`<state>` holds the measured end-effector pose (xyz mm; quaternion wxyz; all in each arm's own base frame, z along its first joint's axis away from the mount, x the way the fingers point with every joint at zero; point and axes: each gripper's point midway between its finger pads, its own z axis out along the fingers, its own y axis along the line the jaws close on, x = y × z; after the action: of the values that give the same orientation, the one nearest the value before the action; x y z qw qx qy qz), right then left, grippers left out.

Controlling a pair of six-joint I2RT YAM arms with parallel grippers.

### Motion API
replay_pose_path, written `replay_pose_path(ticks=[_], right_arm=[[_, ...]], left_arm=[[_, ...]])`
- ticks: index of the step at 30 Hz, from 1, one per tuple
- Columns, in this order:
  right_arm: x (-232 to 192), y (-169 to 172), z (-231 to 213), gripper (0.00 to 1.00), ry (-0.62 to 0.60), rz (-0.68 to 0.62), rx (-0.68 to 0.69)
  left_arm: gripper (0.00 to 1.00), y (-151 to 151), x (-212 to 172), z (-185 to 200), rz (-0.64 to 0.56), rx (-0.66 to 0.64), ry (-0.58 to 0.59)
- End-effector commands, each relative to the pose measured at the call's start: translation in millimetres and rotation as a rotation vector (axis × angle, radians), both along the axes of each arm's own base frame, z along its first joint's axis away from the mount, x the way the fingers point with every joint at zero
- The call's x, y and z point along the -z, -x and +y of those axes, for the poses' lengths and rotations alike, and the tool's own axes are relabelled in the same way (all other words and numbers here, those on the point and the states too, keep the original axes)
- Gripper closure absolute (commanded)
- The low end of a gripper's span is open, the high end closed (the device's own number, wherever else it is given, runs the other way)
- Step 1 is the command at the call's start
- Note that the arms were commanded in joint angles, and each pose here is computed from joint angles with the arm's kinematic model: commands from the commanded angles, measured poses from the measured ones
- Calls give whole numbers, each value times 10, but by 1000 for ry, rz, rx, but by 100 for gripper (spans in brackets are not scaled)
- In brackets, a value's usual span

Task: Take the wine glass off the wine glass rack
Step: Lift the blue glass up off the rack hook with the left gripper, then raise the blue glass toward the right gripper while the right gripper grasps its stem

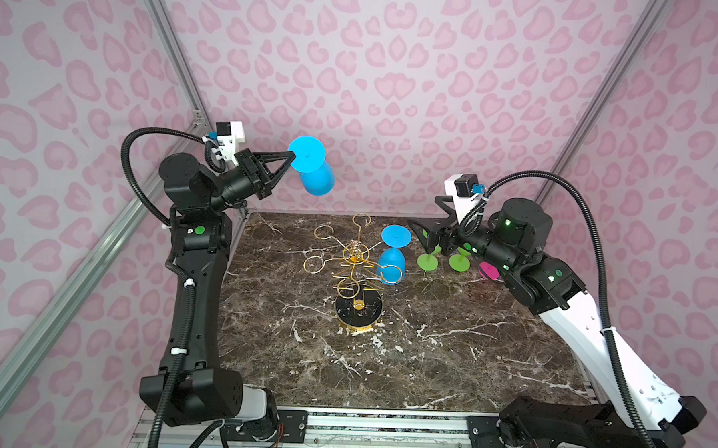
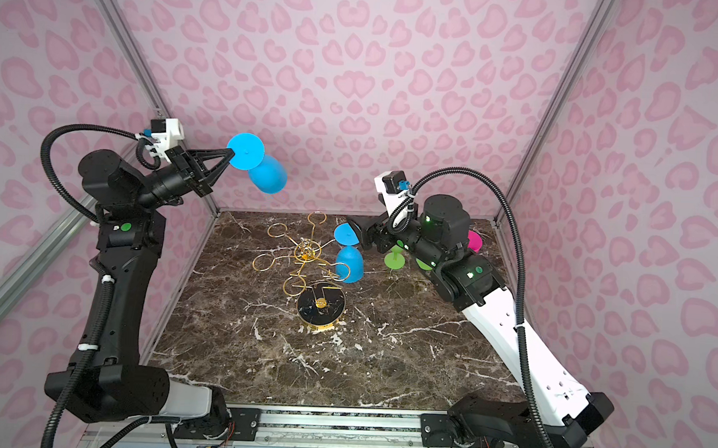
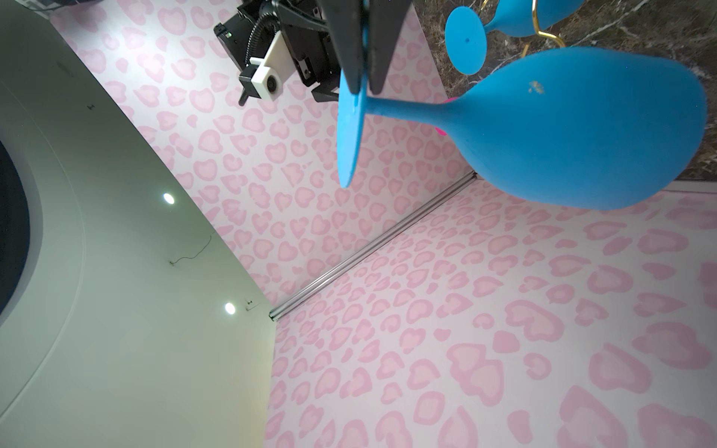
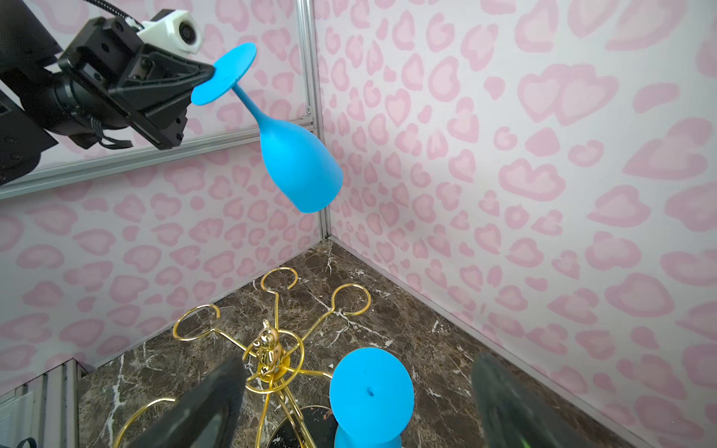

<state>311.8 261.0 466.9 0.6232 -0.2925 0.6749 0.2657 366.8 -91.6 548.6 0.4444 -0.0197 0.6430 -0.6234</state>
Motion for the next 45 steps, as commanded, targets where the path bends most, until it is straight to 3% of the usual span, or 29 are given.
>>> replay_pose_path(ticks=[1, 10, 16, 28, 45], right_arm=[[-188, 24, 118, 7, -10, -127, -20], [-293, 102, 491, 3, 33, -315, -118], [-332, 45, 552, 2, 33, -385, -104], [-348, -234, 551, 2, 29, -432, -14], [-252, -601, 690, 2, 9, -410, -8]], left_arm=[[97, 127, -193, -50, -53, 3, 35], [97, 288, -280, -477, -52, 140, 105], [96, 370, -303, -686, -44, 201, 123], [97, 426, -241, -1060, -1, 305, 149], [96, 463, -204, -1210, 43, 347, 184]])
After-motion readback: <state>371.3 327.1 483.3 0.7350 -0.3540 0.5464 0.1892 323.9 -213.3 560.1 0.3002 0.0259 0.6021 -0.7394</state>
